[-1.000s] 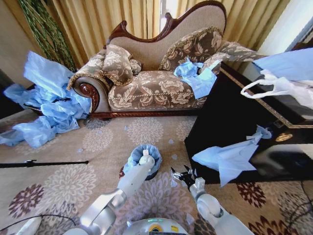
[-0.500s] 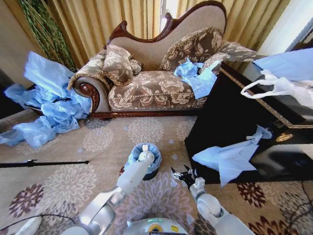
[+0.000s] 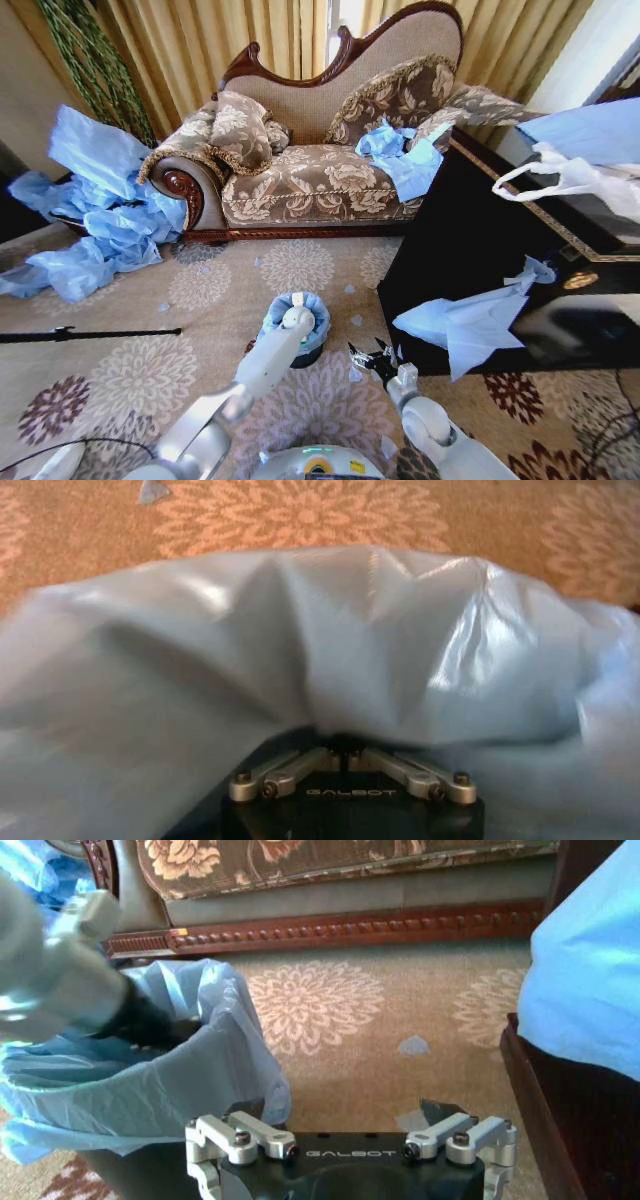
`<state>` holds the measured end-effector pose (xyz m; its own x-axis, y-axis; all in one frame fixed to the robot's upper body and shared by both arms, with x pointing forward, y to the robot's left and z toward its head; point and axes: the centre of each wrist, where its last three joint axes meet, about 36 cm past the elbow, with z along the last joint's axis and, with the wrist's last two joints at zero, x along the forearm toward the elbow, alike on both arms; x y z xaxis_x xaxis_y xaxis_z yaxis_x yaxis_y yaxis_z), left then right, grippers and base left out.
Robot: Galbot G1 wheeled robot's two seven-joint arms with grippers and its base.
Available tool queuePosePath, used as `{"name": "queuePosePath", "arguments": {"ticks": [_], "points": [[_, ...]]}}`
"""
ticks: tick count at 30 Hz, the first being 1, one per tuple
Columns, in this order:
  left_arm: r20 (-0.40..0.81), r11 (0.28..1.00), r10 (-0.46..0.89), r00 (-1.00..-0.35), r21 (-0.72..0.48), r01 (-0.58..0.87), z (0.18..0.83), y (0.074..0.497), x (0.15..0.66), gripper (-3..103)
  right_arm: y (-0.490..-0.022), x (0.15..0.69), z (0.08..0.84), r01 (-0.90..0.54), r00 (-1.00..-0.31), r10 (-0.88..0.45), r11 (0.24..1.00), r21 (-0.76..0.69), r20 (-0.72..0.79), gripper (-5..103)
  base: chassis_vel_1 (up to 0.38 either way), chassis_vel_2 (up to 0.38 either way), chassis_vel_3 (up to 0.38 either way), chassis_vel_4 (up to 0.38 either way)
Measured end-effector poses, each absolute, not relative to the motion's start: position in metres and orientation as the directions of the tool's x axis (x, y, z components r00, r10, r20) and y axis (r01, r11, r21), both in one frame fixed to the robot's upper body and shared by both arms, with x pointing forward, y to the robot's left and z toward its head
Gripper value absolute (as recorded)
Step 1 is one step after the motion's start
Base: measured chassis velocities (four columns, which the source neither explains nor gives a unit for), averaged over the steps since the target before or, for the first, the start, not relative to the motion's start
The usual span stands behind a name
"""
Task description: Place a garbage bag over the trash bin.
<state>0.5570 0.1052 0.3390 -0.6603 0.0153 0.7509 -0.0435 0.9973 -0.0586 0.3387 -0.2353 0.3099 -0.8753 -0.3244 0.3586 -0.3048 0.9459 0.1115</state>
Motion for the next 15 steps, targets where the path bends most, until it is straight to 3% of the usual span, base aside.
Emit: {"name": "queuePosePath", "arguments": {"ticks": [4, 6, 9, 11, 14, 15], "points": [[0.762, 0.998, -0.003, -0.648, -0.035, -0.046, 0.339, 0.118, 0.543, -3, -0.237, 0.337, 0.312, -0.303, -0.876, -0.324, 0.946, 0.113, 0.357, 100, 0.0, 0.0, 0.0, 0.0], [0.764, 0.998, -0.009, -0.645, -0.03, -0.049, 0.339, 0.121, 0.54, 1, -0.237, 0.336, 0.313, -0.304, -0.876, -0.325, 0.946, 0.114, 0.356, 100, 0.0, 0.0, 0.0, 0.0], [0.737, 0.996, 0.045, -0.674, -0.081, -0.023, 0.342, 0.134, 0.52, 17, -0.237, 0.332, 0.315, -0.305, -0.875, -0.328, 0.945, 0.119, 0.356, 100, 0.0, 0.0, 0.0, 0.0], [0.726, 0.995, 0.072, -0.684, -0.104, -0.007, 0.344, 0.137, 0.516, 17, -0.237, 0.331, 0.315, -0.305, -0.875, -0.328, 0.945, 0.12, 0.357, 100, 0.0, 0.0, 0.0, 0.0], [0.684, 0.985, 0.142, -0.715, -0.168, 0.035, 0.352, 0.143, 0.501, 33, -0.237, 0.327, 0.316, -0.307, -0.873, -0.33, 0.944, 0.12, 0.358, 100, 0.0, 0.0, 0.0, 0.0], [0.684, 0.985, 0.142, -0.715, -0.168, 0.035, 0.352, 0.143, 0.501, 33, -0.237, 0.327, 0.316, -0.307, -0.873, -0.33, 0.944, 0.12, 0.358, 100, 0.0, 0.0, 0.0, 0.0]]}}
